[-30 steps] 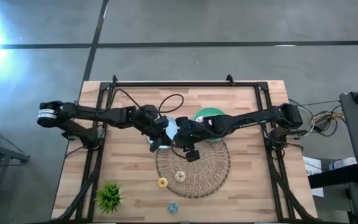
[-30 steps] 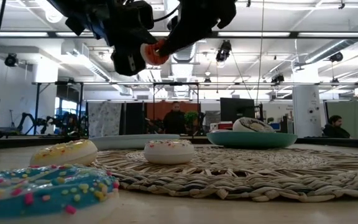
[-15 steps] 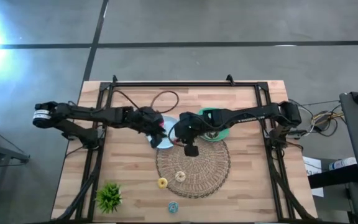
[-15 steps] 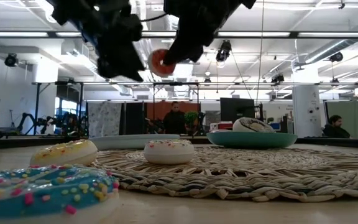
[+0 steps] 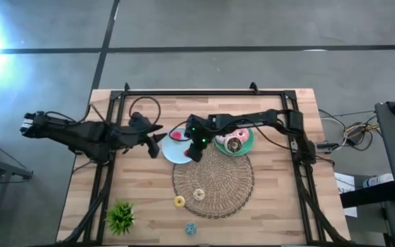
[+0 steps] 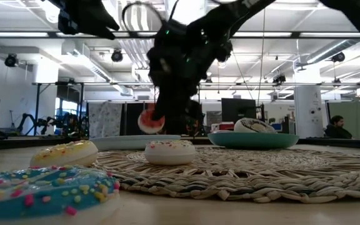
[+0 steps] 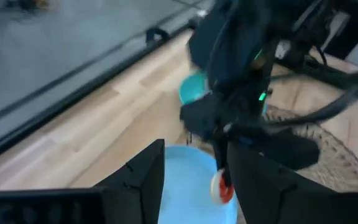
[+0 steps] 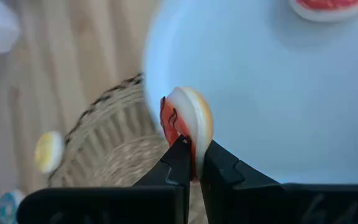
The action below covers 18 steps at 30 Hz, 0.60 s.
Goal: Pick & Place donuts
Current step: Put the small orange donut on the blue plate
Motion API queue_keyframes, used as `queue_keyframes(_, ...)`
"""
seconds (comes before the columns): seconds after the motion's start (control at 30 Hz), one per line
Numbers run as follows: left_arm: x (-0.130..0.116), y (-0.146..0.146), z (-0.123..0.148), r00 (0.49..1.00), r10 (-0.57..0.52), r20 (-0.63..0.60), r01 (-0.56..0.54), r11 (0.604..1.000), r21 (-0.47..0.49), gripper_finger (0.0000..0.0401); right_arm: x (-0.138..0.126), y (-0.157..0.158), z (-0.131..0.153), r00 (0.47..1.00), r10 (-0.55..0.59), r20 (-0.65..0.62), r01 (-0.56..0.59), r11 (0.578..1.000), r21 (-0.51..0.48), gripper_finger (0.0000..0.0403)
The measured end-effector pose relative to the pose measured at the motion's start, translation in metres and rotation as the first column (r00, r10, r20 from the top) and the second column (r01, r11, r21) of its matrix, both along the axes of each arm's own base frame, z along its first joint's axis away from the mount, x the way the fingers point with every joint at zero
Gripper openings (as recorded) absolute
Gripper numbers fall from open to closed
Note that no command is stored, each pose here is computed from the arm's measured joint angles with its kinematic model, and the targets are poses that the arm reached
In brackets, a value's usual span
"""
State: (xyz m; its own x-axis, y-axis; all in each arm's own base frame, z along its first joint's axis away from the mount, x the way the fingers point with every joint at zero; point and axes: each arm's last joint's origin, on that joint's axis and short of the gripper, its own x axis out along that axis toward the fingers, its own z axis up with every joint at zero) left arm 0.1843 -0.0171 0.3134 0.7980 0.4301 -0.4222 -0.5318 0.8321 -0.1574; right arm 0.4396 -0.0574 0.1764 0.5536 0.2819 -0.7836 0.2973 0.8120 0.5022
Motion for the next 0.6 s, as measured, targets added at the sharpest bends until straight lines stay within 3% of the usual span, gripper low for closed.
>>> queue_keyframes(0.3,-0.009,-0.007,-0.005,0.999,0.009,-0.05,-0.009,1.0,-0.002,0.0149,0.022,-0.007,-0.016,0.993,-0.055,-0.106,0.06,0.997,0.041,0.0021)
queue_keyframes(0.6,-0.012,-0.01,-0.01,0.995,0.001,-0.104,0.0,1.0,0.007,0.0149,0.024,-0.011,-0.009,0.972,-0.082,-0.221,0.063,0.994,-0.091,0.0126)
